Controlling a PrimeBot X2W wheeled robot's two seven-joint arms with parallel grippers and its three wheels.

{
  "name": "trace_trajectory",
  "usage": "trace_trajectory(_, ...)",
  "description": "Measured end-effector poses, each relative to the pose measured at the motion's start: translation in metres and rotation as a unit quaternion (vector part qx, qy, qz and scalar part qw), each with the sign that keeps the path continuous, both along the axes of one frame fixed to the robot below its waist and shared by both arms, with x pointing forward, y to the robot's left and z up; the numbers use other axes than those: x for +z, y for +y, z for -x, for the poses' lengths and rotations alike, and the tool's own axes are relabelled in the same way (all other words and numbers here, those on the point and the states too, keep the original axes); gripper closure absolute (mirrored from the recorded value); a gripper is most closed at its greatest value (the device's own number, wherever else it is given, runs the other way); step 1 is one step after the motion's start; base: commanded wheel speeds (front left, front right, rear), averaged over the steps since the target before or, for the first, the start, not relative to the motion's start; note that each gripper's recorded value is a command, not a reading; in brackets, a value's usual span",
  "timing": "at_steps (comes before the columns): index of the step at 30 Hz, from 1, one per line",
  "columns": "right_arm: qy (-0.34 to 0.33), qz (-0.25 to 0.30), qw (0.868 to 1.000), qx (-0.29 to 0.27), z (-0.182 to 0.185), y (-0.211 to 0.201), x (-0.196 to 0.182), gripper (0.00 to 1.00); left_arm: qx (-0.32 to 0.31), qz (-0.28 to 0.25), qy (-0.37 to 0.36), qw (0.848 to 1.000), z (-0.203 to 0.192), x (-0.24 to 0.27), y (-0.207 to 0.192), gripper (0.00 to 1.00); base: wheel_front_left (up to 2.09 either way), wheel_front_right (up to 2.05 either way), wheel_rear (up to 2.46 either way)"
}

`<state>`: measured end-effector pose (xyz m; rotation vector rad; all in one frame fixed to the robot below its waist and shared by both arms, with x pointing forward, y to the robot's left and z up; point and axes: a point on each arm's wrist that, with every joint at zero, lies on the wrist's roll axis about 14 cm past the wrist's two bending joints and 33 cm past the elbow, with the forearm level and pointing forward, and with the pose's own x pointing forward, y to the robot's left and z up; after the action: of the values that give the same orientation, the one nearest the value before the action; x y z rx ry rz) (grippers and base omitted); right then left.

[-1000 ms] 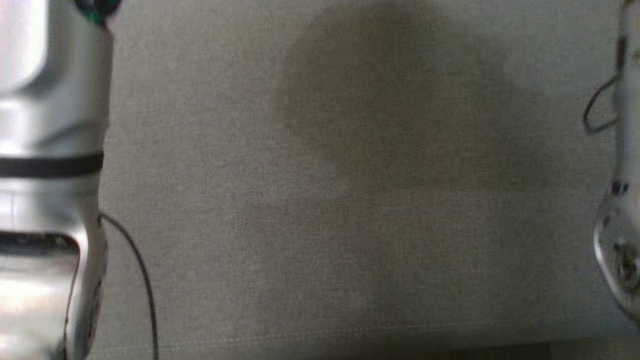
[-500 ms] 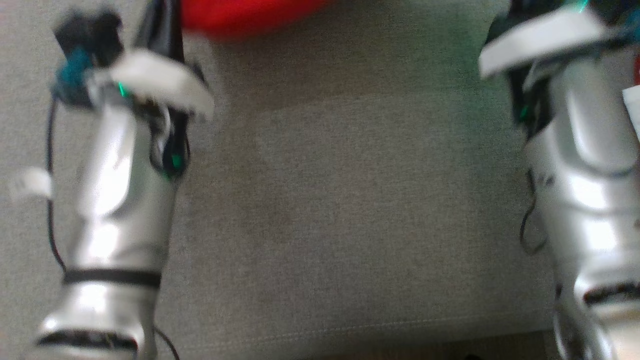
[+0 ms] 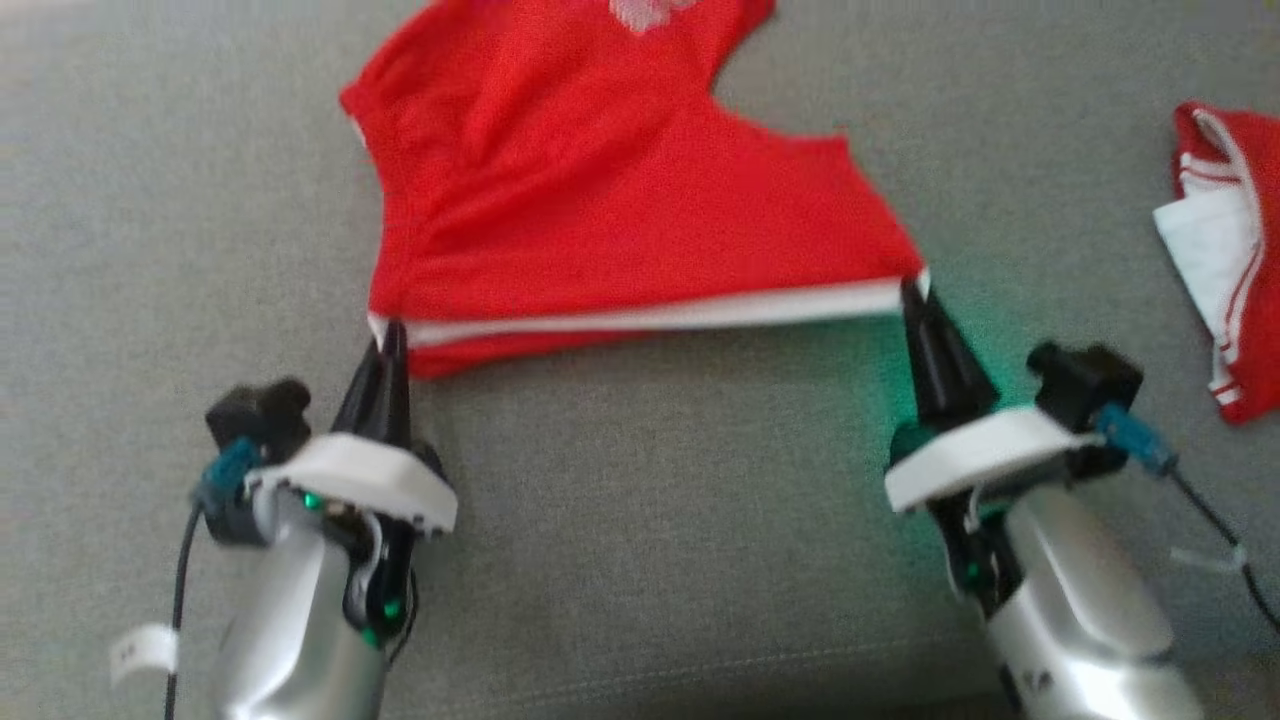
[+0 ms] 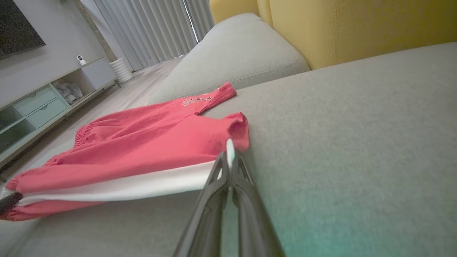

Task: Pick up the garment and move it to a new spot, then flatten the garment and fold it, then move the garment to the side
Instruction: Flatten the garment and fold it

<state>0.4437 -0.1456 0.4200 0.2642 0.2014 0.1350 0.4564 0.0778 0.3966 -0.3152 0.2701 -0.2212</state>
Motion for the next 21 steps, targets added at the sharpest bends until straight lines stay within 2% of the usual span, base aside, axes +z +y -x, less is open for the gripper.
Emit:
trace_trajectory(15,0.046,-0.025,0.998,0.025,0.102,0.012,0.001,1.00,0.018,0.005,0.016,1.000,0.100,0.004,0.018,1.00,0.00,0.00,0.00)
trace_trajectory(18,0.045,-0.021,0.998,0.033,0.114,0.014,0.004,1.00,0.018,0.004,0.019,1.000,0.113,0.004,0.019,1.00,0.00,0.00,0.00)
trace_trajectory(21,0.032,-0.020,0.999,0.031,0.109,0.010,0.013,1.00,0.017,0.013,0.011,1.000,0.112,0.009,0.016,1.00,0.00,0.00,0.00)
